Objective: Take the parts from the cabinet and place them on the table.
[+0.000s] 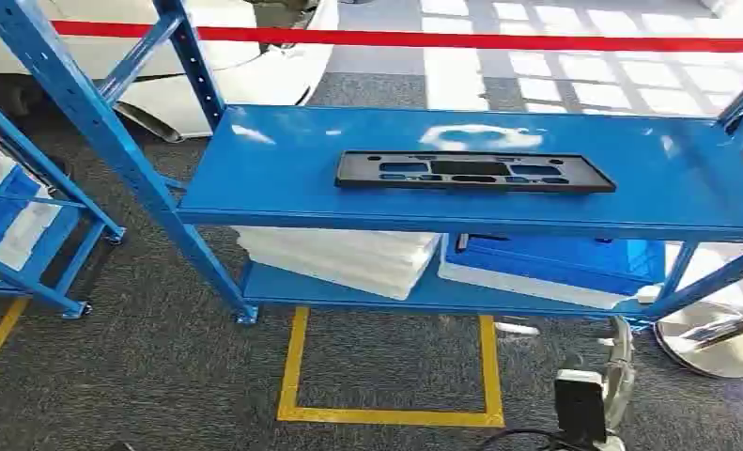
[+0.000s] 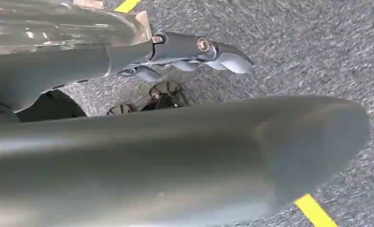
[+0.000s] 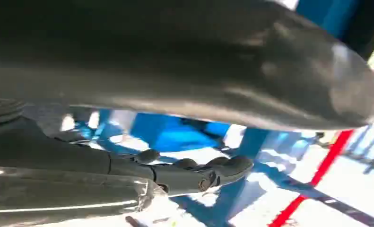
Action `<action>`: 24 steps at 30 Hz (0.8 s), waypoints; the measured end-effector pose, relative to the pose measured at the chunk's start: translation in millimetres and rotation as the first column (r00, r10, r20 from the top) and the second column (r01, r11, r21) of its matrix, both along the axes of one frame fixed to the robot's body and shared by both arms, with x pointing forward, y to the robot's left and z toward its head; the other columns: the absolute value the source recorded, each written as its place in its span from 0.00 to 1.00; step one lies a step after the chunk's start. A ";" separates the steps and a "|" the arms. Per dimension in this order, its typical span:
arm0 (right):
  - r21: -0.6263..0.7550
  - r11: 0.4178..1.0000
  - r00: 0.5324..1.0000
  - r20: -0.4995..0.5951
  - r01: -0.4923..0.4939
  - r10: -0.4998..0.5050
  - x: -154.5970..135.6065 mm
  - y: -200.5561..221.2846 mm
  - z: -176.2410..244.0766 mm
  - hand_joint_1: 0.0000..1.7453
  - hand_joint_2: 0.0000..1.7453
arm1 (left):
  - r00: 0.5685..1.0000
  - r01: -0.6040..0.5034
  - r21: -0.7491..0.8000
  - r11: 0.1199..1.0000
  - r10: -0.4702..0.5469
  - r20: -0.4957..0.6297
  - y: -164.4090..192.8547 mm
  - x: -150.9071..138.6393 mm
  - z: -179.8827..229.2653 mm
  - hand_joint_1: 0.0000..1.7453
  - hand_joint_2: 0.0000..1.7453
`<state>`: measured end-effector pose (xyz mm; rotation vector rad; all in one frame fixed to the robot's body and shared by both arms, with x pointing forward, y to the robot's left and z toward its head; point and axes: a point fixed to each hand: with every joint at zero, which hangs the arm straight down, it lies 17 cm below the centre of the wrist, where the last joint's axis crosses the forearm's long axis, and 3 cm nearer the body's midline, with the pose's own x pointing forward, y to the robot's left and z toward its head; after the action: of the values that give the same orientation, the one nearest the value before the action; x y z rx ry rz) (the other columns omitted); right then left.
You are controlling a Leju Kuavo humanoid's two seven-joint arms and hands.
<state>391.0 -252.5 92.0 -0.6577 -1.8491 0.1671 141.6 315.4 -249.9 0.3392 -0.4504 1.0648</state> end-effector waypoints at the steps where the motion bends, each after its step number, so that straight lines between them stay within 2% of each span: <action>1: -0.018 0.999 0.999 0.021 -0.036 0.036 2.4 13.9 9.0 0.00 0.00 | 1.000 0.007 -0.002 1.000 -0.007 0.002 -1.4 1.9 0.3 0.00 0.00; 5: -0.069 0.981 0.977 0.095 -0.183 0.189 7.5 72.5 42.5 0.00 0.00 | 1.000 0.029 -0.008 1.000 -0.029 0.011 -6.4 10.0 1.7 0.00 0.00; 10: -0.082 0.928 0.918 0.137 -0.363 0.371 2.6 136.4 68.0 0.00 0.00 | 0.998 0.058 -0.010 0.998 -0.058 0.022 -11.1 18.9 3.6 0.00 0.00; 15: -0.079 0.844 0.835 0.120 -0.531 0.537 -15.9 190.0 68.9 0.00 0.00 | 0.996 0.076 0.002 0.997 -0.076 0.050 -12.7 28.8 7.3 0.00 0.00; 18: -0.088 0.769 0.763 0.096 -0.634 0.640 -37.3 223.9 62.0 0.00 0.00 | 0.991 0.091 0.014 0.996 -0.091 0.094 -14.7 39.5 12.0 0.00 0.00; 21: -0.106 0.707 0.704 0.074 -0.699 0.707 -56.1 247.0 54.9 0.00 0.00 | 0.982 0.101 0.023 0.995 -0.104 0.159 -17.7 50.8 18.0 0.00 0.00; 24: -0.131 0.696 0.694 0.063 -0.706 0.717 -63.3 249.6 49.0 0.00 0.00 | 0.965 0.112 0.024 0.993 -0.114 0.234 -21.5 61.5 24.7 0.00 0.00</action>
<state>327.7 -2.9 141.0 0.0412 -2.1339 0.7544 203.1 293.8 -225.2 0.1938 -0.6798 0.9955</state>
